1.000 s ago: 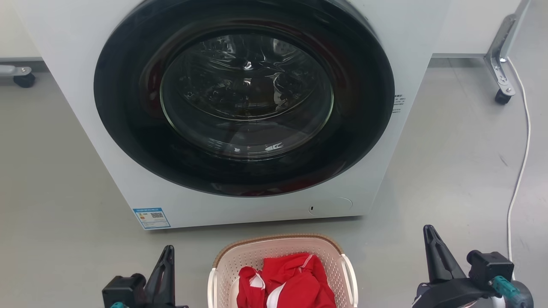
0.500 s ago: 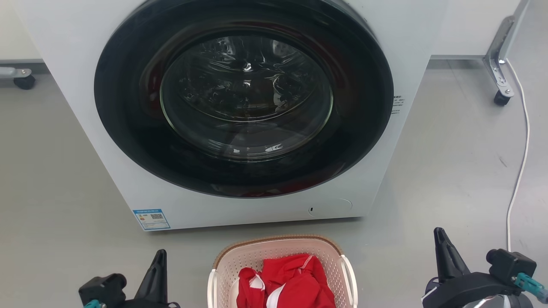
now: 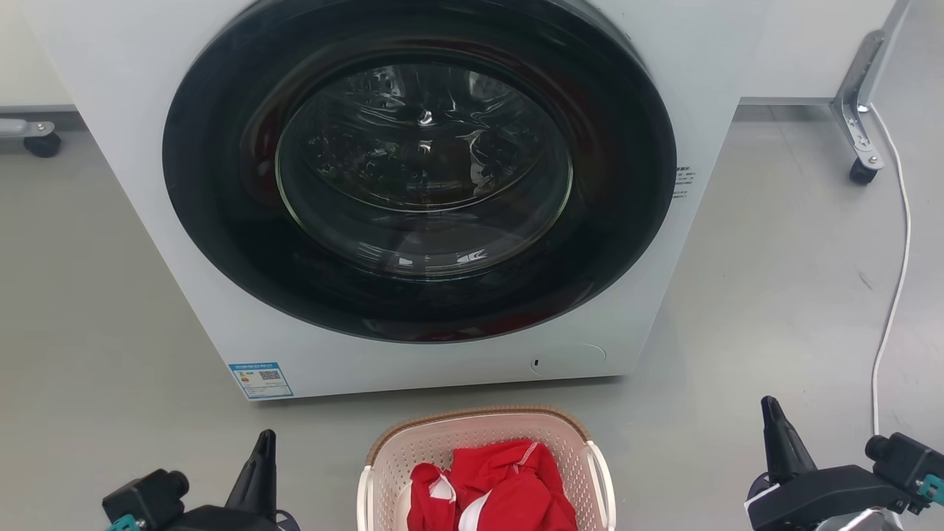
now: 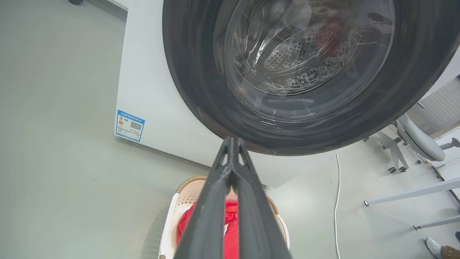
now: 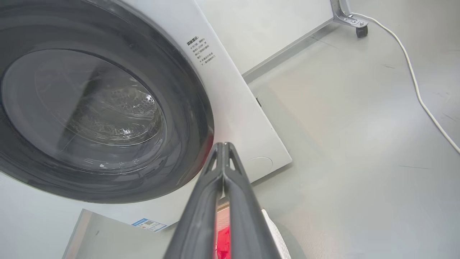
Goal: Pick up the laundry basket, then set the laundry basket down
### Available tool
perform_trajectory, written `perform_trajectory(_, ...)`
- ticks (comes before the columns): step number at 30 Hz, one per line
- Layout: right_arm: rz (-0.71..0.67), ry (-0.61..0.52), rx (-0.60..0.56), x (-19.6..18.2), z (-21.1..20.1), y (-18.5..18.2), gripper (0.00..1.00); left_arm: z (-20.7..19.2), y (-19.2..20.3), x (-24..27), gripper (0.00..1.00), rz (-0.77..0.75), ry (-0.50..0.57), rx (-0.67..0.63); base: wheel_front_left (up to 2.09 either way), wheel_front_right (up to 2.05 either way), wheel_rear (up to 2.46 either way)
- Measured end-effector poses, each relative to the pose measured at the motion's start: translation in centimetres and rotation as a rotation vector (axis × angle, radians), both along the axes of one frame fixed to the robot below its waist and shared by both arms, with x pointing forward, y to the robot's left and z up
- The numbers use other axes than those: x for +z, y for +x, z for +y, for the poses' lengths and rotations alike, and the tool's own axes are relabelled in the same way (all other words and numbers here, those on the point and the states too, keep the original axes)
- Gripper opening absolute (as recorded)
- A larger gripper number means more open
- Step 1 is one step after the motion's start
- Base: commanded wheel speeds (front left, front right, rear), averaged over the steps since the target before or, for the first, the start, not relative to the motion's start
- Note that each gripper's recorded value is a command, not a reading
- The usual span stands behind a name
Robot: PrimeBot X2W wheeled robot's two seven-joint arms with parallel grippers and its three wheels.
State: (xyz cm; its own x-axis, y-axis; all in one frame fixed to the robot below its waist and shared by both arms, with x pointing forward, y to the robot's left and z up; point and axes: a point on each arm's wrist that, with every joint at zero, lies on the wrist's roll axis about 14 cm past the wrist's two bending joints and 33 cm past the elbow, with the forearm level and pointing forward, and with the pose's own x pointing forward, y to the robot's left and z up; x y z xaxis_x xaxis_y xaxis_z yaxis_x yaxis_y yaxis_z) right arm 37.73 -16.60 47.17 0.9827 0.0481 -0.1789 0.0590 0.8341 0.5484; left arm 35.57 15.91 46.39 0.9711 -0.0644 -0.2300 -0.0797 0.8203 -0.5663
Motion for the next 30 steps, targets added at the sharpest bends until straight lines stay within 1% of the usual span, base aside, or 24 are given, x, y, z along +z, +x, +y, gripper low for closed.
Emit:
perform_trajectory(15,0.026,0.229,-0.051,-0.3,-0.9,0.0,0.00,0.5,0.4,-0.1,0.00,0.012,-0.223,0.038,0.00,0.00,0.00)
perform_trajectory(30,0.018,0.457,-0.095,0.0,-1.6,0.3,0.00,1.2,1.1,0.3,0.00,-0.003,-0.439,0.086,0.00,0.00,0.00)
